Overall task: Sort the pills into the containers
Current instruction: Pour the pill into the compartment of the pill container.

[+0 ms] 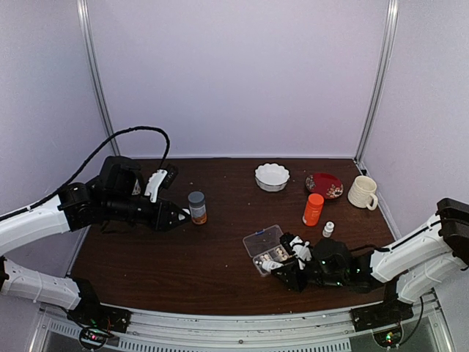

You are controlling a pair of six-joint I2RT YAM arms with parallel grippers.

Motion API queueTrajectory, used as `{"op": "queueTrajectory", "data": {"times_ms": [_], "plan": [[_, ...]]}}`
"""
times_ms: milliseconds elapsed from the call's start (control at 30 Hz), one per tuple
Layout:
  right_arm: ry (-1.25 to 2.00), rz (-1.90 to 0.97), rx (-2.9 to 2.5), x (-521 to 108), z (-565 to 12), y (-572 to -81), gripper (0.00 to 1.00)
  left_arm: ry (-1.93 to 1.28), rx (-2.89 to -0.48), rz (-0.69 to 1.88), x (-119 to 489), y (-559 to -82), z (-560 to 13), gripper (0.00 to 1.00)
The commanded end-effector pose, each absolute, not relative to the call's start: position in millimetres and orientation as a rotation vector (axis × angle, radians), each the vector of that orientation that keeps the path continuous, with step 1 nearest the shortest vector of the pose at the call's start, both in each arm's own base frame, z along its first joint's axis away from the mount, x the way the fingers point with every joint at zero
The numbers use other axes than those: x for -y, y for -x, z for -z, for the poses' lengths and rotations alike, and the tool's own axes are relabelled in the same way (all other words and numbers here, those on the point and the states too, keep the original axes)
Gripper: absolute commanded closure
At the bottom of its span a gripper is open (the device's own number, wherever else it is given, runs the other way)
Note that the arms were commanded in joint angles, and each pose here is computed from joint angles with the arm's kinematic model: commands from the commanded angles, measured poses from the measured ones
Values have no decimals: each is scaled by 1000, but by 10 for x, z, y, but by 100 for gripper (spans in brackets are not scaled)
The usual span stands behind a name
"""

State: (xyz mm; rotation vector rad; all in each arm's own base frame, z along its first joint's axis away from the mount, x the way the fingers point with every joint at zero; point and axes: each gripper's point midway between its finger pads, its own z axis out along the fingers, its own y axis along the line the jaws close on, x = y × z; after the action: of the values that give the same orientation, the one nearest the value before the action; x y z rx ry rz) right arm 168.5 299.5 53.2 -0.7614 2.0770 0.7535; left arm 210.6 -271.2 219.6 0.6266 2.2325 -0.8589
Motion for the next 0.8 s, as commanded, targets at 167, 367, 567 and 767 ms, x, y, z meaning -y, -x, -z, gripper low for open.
{"op": "queueTrajectory", "data": {"times_ms": [167,367,567,767], "plan": [[745,-747,-2077,-2946,-566,-1665,100,-642,-2171,882,2769,-2156,-2347,100],[745,-780,-2057,-2970,-614,-1639,100,-641,-2177,884,2770,-2152,-2329,100],[740,-802,-2039,-2985,-657,-1628,100,-640,-2175,887,2769,-2149,-2339,100],[739,-807,-2038,-2975,-672,-1619,100,-639,-2177,889,2768,-2145,-2329,100]]}}
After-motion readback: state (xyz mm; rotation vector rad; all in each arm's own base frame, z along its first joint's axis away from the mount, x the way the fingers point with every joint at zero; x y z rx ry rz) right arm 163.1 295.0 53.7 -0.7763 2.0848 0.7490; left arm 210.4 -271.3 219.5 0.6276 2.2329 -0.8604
